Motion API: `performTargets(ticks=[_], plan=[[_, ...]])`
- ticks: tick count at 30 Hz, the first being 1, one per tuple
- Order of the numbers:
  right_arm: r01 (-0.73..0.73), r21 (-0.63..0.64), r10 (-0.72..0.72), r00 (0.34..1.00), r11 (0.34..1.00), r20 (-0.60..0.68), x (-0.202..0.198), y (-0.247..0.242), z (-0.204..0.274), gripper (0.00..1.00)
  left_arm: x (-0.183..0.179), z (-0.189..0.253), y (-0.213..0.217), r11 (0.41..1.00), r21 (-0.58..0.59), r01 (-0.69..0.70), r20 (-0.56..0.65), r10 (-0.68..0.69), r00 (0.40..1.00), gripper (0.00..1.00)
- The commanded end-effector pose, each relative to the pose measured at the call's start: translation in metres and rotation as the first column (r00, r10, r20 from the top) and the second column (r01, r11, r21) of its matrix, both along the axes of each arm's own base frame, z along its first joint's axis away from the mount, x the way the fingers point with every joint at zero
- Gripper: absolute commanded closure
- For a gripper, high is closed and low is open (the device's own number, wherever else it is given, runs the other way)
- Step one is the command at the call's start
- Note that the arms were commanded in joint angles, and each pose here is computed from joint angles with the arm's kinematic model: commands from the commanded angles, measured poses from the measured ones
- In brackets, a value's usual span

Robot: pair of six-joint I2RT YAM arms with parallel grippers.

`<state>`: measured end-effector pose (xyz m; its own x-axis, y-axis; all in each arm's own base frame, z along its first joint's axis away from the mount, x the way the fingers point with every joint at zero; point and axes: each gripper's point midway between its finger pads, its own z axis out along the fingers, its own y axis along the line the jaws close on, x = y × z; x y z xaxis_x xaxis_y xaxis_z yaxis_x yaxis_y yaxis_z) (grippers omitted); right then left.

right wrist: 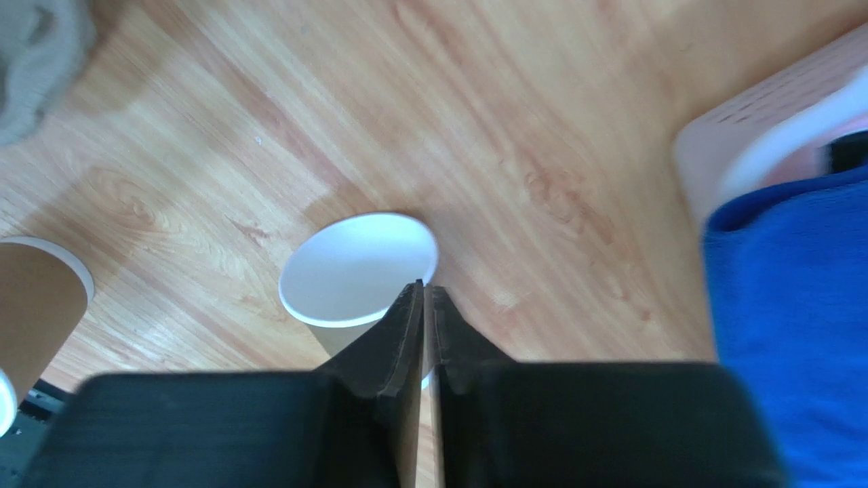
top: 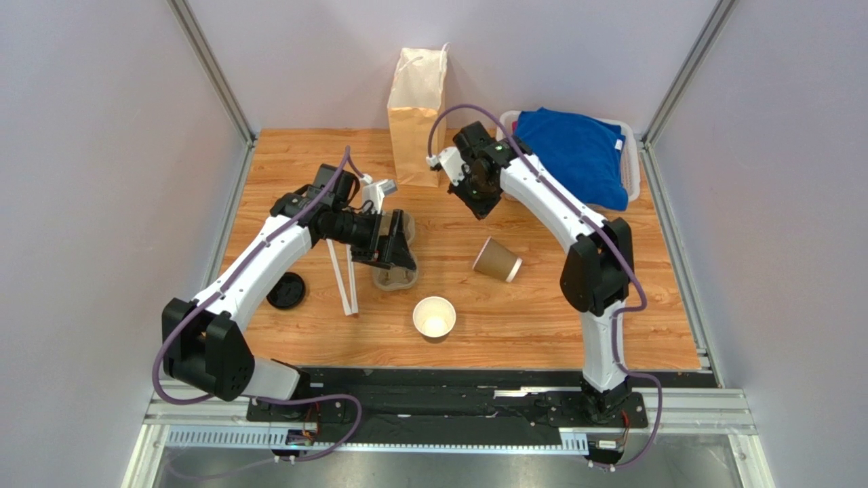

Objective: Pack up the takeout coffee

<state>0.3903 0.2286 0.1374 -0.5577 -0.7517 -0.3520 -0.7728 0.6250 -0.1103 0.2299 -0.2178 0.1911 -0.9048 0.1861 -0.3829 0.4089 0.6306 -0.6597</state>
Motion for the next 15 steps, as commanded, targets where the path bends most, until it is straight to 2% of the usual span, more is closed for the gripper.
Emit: performTargets(ticks=[1, 3, 5, 9, 10, 12, 13, 15], plan=[[0.035, 0.055, -0.038, 0.998, 0.998, 0.052, 0.011, 0.012, 0.029, 0.54, 0.004, 0.022, -0.002, 0.999, -0.046, 0.003, 0.064, 0.0, 0.998, 0.01], [0.062, -0.023, -0.063, 0.997, 0.998, -0.045, -0.002, 0.001, 0.012, 0.43, 0.004, 0.021, -0.002, 0.999, -0.048, 0.002, 0.06, 0.0, 0.998, 0.01], [0.111, -0.072, -0.117, 0.99, 0.991, -0.076, -0.008, -0.008, 0.008, 0.41, 0.004, 0.02, -0.002, 0.999, -0.051, -0.003, 0.054, 0.006, 0.999, 0.01], [0.155, -0.108, -0.162, 0.985, 0.982, -0.057, -0.01, -0.012, -0.003, 0.41, 0.004, 0.02, -0.004, 0.998, -0.063, -0.005, 0.055, 0.008, 0.998, 0.01], [0.159, -0.107, -0.167, 0.984, 0.981, -0.067, -0.012, -0.011, -0.005, 0.3, 0.004, 0.021, -0.003, 0.998, -0.063, -0.004, 0.056, 0.007, 0.998, 0.01], [0.161, -0.127, -0.172, 0.982, 0.979, -0.08, -0.019, -0.009, -0.013, 0.29, 0.003, 0.019, -0.003, 0.998, -0.061, -0.005, 0.053, 0.008, 0.999, 0.01], [0.159, -0.144, -0.173, 0.981, 0.977, -0.092, -0.025, -0.01, -0.018, 0.22, 0.003, 0.018, -0.001, 0.998, -0.059, -0.008, 0.052, 0.011, 0.999, 0.01], [0.15, -0.189, -0.175, 0.977, 0.97, -0.121, -0.038, -0.015, -0.03, 0.23, 0.003, 0.018, 0.0, 0.998, -0.061, -0.011, 0.055, 0.015, 0.998, 0.01]])
